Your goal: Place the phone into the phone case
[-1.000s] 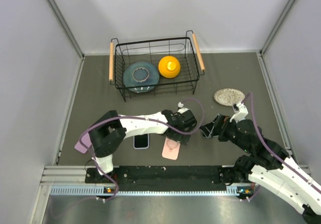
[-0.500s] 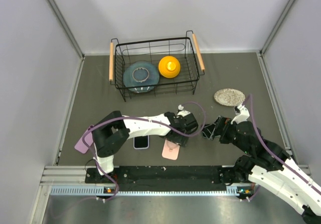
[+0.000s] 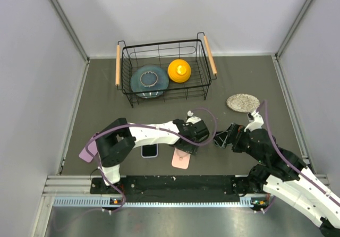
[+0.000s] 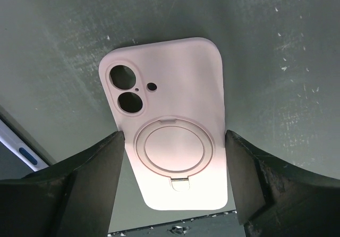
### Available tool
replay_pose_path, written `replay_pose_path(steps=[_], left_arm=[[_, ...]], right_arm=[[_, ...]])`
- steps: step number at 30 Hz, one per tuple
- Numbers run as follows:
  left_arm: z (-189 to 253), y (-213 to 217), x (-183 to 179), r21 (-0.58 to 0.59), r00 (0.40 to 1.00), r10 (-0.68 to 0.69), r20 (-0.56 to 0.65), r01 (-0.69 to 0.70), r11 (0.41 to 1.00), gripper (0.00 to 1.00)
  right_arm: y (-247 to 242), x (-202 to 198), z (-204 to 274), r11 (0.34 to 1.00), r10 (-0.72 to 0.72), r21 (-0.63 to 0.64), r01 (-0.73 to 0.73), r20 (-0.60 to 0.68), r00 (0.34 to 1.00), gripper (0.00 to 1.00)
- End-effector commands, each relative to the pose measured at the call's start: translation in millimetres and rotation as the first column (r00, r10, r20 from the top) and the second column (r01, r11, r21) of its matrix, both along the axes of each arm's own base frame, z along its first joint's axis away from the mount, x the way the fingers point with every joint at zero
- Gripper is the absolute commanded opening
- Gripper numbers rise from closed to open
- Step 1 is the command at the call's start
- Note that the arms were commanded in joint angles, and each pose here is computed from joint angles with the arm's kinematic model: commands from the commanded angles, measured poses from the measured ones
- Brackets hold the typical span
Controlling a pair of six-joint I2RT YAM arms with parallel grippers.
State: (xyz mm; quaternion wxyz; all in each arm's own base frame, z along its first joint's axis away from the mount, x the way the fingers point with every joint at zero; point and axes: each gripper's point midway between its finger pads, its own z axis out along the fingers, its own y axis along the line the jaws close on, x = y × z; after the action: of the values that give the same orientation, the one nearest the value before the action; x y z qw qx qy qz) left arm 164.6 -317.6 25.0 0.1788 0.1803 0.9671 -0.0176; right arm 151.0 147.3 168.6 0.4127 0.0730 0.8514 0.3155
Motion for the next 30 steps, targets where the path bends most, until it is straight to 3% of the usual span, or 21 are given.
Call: replay_pose_path(steps=[1, 7, 12, 20, 24, 26, 30], left_arm=[[2.4, 3.9, -10.3, -0.095, 0.995, 0.037, -0.089, -0.046, 0.994, 0.74], [22.5, -1.9, -2.4, -0.292, 0.989, 0.042, -0.145, -0.083, 0.953, 0.71], [34.8, -8.2, -6.3, -0.49, 0.952, 0.004, -0.307, -0.162, 0.856, 0.66], [38.4, 13.6, 7.3, -0.493, 0.958, 0.032, -0.284, -0.175, 0.852, 0.65], [34.6, 27.8, 8.1, -0.443, 0.965, 0.067, -0.255, -0.178, 0.879, 0.73], [31.8, 32.7, 9.3, -0.426, 0.963, 0.09, -0.254, -0.195, 0.884, 0.68], [30.1, 39.3, 12.2, -0.427, 0.95, 0.113, -0.292, -0.235, 0.873, 0.42]], right_arm=[[6.0, 1.4, 4.3, 0.999, 0.007, 0.031, -0.007, 0.001, 1.0, 0.96], [22.3, -3.8, -18.1, 0.996, 0.068, 0.063, -0.064, -0.053, 0.996, 0.96], [46.6, -4.4, -22.0, 0.981, 0.158, 0.124, -0.151, -0.048, 0.986, 0.96], [86.7, -11.0, -46.9, 0.931, 0.295, 0.252, -0.265, -0.089, 0.951, 0.94], [88.7, -8.8, -61.3, 0.942, 0.273, 0.236, -0.24, -0.122, 0.954, 0.93], [91.0, -8.9, -69.6, 0.946, 0.269, 0.228, -0.232, -0.146, 0.952, 0.93], [101.7, -12.1, -82.3, 0.945, 0.278, 0.231, -0.232, -0.192, 0.941, 0.91]])
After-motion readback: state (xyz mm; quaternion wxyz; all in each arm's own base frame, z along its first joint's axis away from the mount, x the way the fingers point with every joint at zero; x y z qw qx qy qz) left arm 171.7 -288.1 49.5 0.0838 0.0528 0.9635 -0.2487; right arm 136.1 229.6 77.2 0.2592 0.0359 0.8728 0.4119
